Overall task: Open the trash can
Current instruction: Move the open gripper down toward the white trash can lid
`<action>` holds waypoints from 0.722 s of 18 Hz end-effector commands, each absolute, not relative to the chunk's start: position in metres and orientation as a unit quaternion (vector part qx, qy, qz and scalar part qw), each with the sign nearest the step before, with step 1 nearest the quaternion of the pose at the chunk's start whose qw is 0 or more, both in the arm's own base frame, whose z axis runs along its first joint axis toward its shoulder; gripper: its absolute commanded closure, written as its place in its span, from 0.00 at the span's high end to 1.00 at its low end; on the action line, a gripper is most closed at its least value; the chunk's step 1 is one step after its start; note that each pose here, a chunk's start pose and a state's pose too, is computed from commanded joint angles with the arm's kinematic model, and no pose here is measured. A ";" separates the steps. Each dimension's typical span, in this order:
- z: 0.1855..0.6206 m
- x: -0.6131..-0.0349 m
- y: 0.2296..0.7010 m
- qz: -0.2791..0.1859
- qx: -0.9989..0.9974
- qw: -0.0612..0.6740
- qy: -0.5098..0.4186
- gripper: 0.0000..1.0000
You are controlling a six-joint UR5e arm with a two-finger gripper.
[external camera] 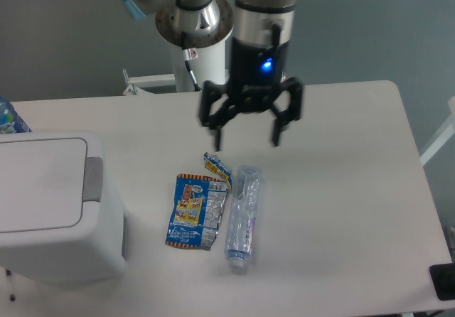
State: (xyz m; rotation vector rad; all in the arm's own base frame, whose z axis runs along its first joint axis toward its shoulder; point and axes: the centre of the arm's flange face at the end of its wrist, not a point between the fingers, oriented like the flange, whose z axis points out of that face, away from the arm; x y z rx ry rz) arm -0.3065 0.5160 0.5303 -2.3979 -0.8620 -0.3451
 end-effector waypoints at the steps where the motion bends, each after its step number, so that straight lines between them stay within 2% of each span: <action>1: 0.526 -0.304 0.521 -0.135 -0.895 0.278 -0.322 1.00; 7: 0.500 -0.262 0.560 -0.152 -0.911 0.259 -0.283 1.00; 13: 0.488 -0.242 0.570 -0.158 -0.917 0.248 -0.268 1.00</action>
